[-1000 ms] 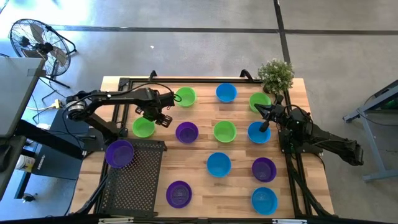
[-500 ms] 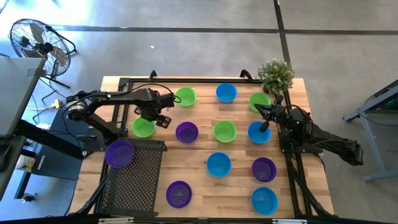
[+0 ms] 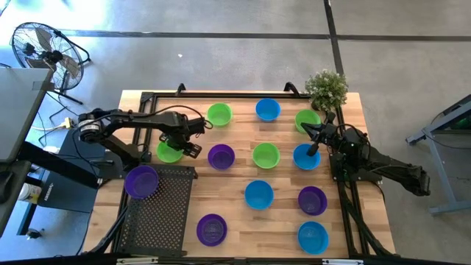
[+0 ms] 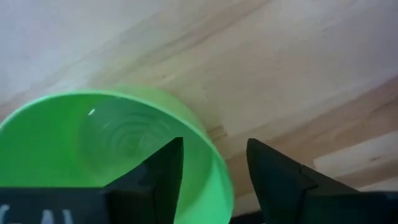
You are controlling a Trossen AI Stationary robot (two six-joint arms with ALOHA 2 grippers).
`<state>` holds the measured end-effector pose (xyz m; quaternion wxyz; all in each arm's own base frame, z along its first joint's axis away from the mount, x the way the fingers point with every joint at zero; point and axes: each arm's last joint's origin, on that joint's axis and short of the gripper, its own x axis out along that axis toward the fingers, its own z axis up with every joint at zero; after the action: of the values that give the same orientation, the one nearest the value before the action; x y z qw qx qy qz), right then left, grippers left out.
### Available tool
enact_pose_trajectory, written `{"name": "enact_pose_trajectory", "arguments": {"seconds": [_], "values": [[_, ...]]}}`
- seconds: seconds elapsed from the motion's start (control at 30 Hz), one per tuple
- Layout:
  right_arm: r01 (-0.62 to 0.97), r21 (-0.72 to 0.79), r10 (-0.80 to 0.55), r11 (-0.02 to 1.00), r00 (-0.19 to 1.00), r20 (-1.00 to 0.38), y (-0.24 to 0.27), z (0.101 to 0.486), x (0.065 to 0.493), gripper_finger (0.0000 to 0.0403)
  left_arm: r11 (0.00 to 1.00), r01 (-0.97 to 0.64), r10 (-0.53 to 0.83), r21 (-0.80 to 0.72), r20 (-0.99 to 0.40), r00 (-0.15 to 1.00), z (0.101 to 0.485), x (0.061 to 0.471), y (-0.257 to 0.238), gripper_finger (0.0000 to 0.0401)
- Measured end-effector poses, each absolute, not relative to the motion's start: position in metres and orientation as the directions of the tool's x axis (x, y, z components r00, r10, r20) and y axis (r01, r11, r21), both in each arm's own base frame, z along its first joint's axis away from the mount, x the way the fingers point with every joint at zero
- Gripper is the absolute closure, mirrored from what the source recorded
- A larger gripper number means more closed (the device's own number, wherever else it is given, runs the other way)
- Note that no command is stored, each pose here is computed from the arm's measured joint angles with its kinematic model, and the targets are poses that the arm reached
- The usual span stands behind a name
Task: Pick & Place Mini bowls
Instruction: Put the green bowl on the shelf
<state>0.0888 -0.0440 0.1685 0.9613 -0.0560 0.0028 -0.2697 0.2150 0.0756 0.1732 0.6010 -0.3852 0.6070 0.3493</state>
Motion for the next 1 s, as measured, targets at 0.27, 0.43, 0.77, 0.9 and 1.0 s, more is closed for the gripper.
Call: {"name": "enact_pose_trajectory", "arguments": {"seconds": [0.27, 0.43, 0.77, 0.9, 1.0], "values": [[0.518, -0.109, -0.518, 0.849, 0.855, 0.025, -0.044, 0.169, 0.089, 0.0402, 0.482, -0.875, -0.055, -0.039, -0.998, 0.014, 0.173, 0.214, 0.075, 0.0341], [0.518, -0.109, -0.519, 0.848, 0.855, 0.024, -0.044, 0.169, 0.089, 0.0402, 0.518, -0.854, -0.064, -0.047, -0.998, 0.016, 0.175, 0.215, 0.075, 0.0391], [0.518, -0.109, -0.519, 0.848, 0.854, 0.024, -0.044, 0.168, 0.089, 0.0402, 0.634, -0.771, 0.052, -0.061, -0.991, 0.121, 0.242, 0.243, 0.071, 0.0394], [0.518, -0.109, -0.519, 0.848, 0.855, 0.024, -0.044, 0.168, 0.089, 0.0402, 0.692, -0.721, 0.111, -0.035, -0.982, 0.154, 0.291, 0.253, 0.057, 0.0398], [0.518, -0.109, -0.519, 0.848, 0.855, 0.024, -0.044, 0.168, 0.089, 0.0402, 0.748, -0.663, 0.136, -0.023, -0.973, 0.186, 0.327, 0.254, 0.038, 0.0398]]}}
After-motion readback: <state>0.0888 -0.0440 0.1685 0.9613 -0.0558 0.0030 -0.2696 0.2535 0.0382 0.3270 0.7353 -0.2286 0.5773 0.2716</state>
